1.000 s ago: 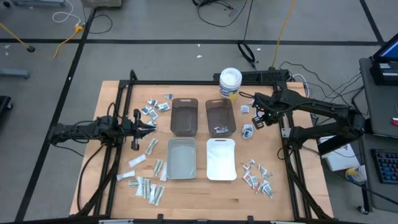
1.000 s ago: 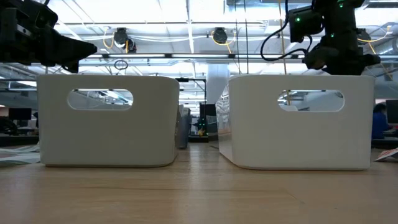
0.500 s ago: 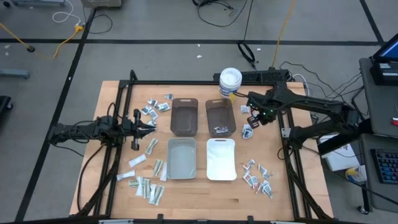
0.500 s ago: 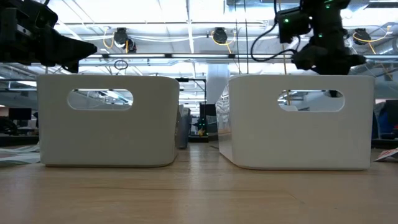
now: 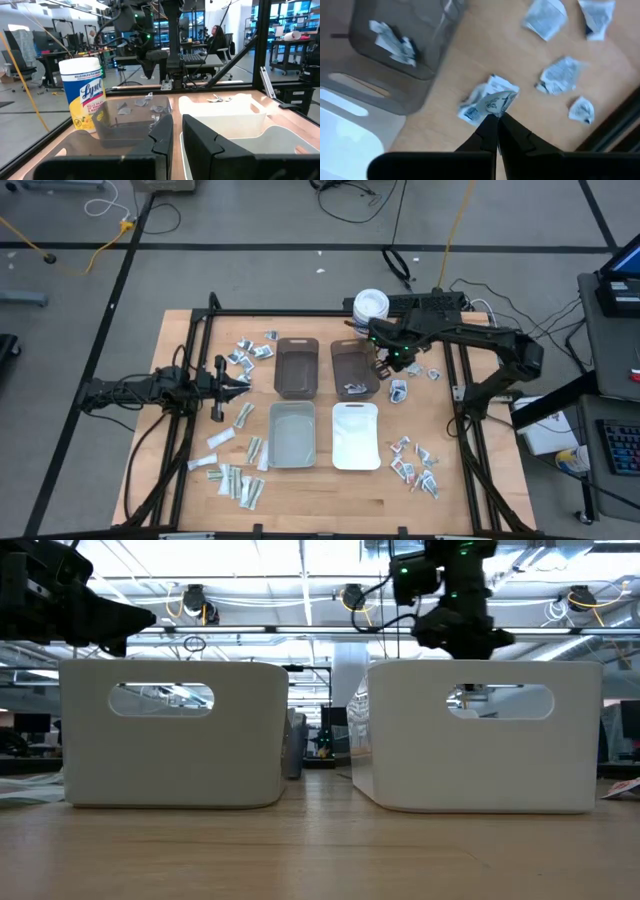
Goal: Pick & Place First Aid Supplies
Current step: Put the blue pad into the right black bin
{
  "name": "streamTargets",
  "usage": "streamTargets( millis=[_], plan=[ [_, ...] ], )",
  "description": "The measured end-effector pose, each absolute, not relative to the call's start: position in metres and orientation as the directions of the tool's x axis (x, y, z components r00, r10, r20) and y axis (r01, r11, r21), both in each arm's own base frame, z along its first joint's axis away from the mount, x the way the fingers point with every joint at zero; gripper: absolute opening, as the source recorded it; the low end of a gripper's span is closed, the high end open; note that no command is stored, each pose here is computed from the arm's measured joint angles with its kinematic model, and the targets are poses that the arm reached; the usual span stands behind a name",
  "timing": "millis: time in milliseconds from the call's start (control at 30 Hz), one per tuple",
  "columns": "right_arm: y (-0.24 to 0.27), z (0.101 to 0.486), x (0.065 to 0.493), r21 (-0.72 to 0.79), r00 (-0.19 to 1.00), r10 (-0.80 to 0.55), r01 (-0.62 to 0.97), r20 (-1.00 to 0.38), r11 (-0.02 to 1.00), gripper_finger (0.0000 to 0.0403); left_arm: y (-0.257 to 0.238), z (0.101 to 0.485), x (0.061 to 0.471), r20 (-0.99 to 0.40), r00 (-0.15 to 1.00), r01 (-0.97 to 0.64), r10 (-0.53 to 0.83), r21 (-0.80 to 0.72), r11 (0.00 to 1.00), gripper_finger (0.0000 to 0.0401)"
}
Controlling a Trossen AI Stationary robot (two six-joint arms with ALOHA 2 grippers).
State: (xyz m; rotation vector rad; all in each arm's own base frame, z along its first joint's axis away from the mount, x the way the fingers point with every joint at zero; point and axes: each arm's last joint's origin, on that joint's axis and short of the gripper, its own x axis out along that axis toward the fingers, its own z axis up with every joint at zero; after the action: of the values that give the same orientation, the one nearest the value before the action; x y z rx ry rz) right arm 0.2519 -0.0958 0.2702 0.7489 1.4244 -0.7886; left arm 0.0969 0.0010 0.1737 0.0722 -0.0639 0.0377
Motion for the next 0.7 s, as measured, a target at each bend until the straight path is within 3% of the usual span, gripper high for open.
streamTargets(
  millis=[367, 700],
  plan=[
    [-0.105, 0.274, 0.312, 0.016, 0.055, -0.040, 0.760, -0.998, 0.649, 0.0000, 0.001, 0.174, 0.097, 0.065, 0.997, -0.040, 0.035, 0.071, 0.997, 0.0047],
    [-0.108, 0.270, 0.325, 0.056, 0.102, -0.030, 0.747, -0.994, 0.662, 0.0000, 0.001, 0.174, 0.097, 0.065, 0.997, -0.040, 0.035, 0.071, 0.997, 0.0047]
  ],
)
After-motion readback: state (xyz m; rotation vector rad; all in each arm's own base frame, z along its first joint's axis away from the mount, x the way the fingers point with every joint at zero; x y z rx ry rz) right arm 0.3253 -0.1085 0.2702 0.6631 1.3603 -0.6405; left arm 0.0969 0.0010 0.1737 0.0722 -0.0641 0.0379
